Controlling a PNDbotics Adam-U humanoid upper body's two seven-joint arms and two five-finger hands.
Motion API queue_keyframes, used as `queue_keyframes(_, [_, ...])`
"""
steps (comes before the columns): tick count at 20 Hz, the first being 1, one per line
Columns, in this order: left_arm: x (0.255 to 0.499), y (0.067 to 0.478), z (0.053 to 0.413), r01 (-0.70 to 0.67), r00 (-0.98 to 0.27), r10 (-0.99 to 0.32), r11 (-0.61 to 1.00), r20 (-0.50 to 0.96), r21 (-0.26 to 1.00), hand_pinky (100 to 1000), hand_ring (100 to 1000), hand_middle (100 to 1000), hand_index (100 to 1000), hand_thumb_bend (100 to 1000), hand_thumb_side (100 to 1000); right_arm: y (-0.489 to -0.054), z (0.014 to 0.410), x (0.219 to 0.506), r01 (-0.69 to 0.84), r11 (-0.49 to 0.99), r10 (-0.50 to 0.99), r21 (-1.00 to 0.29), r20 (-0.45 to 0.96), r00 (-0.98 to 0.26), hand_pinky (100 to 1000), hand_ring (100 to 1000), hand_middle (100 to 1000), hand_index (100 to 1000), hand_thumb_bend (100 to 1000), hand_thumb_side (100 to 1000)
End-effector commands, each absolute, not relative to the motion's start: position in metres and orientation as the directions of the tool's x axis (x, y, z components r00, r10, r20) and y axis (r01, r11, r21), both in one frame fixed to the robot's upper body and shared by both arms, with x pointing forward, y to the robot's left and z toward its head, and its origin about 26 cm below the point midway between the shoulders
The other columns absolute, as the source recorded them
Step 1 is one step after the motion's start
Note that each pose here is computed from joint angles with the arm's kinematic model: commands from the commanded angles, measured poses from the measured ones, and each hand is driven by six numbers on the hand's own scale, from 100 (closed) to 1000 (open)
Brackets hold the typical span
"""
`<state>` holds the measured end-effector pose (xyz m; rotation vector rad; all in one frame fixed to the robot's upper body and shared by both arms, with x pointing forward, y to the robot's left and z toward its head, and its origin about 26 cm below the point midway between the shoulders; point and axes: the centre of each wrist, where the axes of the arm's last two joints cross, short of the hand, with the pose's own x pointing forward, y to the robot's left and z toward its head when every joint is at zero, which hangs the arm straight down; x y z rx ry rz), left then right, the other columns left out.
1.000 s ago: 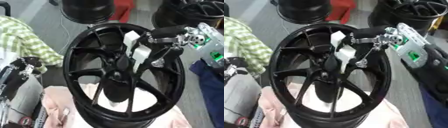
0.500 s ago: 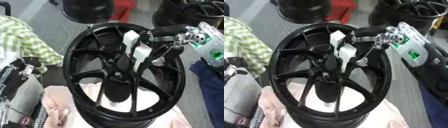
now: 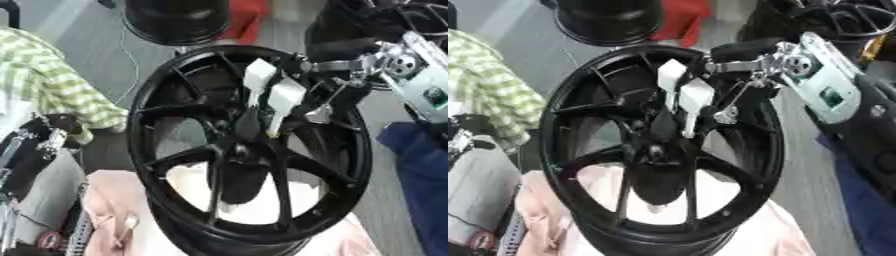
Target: Pull the pin out of the wheel hub.
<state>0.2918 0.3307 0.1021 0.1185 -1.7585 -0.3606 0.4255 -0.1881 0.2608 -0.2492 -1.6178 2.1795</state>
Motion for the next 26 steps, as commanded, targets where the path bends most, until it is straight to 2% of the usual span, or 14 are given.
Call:
queue_keyframes(1, [0.291, 0.333, 0.114, 0.112, -0.248, -0.3, 0.935, 0.921, 0.335, 653, 738, 629, 734, 132, 539, -0.193, 0.289, 0.421, -0.154, -0.285, 0.378, -0.946, 0.037, -0.925, 527, 444, 337, 457, 100, 100])
queue_keyframes(12, [0.289, 0.337, 0.112, 0.105, -0.23, -0.307, 0.936, 0.923, 0.337, 653, 739, 630, 734, 132, 541, -0.209, 0.327, 0.41, -0.139, -0.174, 0.392, -0.975, 0.061, -0.918, 508, 431, 330, 450, 100, 103])
queue_keyframes(20, [0.285, 0.342, 0.11, 0.083, -0.209, -0.312, 0.939, 0.927, 0.334, 652, 739, 629, 733, 130, 540, -0.275, 0.351, 0.387, -0.093, 0.005, 0.515, -0.996, 0.082, -0.853, 498, 423, 327, 448, 100, 157])
queue_keyframes(26, [0.284, 0.344, 0.109, 0.065, -0.202, -0.31, 0.942, 0.929, 0.329, 652, 739, 629, 733, 129, 540, -0.343, 0.347, 0.366, -0.055, 0.138, 0.668, -0.989, 0.134, -0.732, 490, 420, 328, 450, 100, 177])
